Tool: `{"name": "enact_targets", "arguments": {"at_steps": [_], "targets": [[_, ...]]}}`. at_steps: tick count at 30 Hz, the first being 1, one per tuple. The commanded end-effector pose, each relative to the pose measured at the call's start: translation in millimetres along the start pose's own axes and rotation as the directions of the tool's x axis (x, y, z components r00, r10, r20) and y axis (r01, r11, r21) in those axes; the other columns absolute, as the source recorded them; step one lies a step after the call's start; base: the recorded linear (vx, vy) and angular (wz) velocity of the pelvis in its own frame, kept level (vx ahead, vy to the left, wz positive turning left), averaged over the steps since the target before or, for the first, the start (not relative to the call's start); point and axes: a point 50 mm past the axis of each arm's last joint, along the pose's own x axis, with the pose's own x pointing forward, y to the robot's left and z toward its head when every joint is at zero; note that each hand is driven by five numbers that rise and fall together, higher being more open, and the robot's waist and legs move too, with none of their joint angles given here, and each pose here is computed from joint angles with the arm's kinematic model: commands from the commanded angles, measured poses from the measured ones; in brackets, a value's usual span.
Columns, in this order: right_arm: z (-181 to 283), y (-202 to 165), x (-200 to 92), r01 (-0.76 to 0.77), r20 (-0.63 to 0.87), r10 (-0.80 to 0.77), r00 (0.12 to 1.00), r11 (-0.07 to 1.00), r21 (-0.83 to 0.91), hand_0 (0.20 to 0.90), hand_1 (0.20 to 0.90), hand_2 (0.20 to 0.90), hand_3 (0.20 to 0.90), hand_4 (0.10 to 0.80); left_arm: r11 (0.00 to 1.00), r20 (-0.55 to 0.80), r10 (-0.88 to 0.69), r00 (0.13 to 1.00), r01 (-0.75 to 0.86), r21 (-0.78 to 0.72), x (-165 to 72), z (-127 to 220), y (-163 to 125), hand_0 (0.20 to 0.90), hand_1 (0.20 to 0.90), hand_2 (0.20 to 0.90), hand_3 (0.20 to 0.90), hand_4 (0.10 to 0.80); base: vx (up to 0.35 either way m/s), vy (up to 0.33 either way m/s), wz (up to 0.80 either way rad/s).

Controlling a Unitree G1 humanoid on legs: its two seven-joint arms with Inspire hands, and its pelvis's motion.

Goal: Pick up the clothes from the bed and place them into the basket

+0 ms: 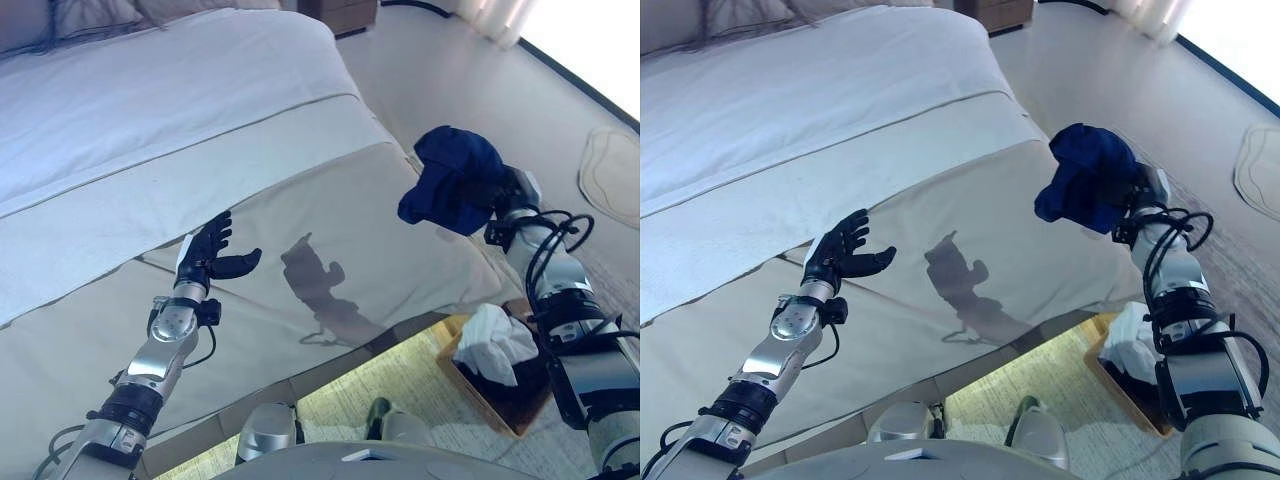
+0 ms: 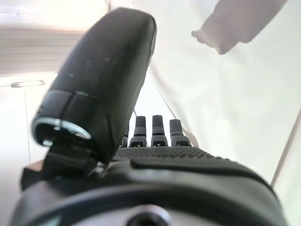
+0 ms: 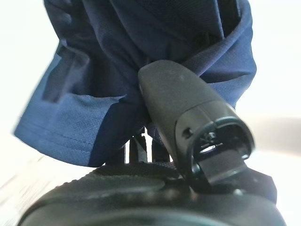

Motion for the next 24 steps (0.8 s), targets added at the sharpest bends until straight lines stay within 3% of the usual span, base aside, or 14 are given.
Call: {"name": "enact_targets", "arguments": {"at_steps": [1, 11, 17, 24], "targets": [[71, -45, 3, 0.163, 0.283, -0.145, 0.948, 0.986, -0.044, 0.3, 0.3, 0.3, 0.2, 0.1, 0.997, 0.173, 0.028, 0.985, -0.015, -0.071, 5, 29, -1, 0.9, 0.9, 0.9, 0.9, 0.8, -0.034, -0.07, -0.36], [38, -107, -19, 0.367, 0.196, -0.332, 0.923, 0.912, -0.183, 0.3, 0.3, 0.3, 0.2, 0.1, 0.998, 0.128, 0.009, 0.992, -0.001, -0.059, -6, 12, -3, 0.9, 0.9, 0.9, 0.9, 0.8, 0.023, -0.066, -0.19], [23, -135, -29, 0.474, 0.123, -0.459, 0.88, 0.868, -0.147, 0.3, 0.3, 0.3, 0.2, 0.1, 0.999, 0.121, 0.005, 0.993, 0.001, -0.046, -6, 12, 2, 0.9, 0.9, 0.9, 0.9, 0.8, 0.023, -0.096, -0.05], [3, -142, -32, 0.484, 0.029, -0.485, 0.874, 0.862, -0.149, 0.3, 0.3, 0.3, 0.2, 0.1, 0.999, 0.128, -0.015, 0.992, 0.021, -0.043, -2, 18, -4, 0.9, 0.9, 0.9, 0.9, 0.8, -0.009, -0.117, -0.05]]}}
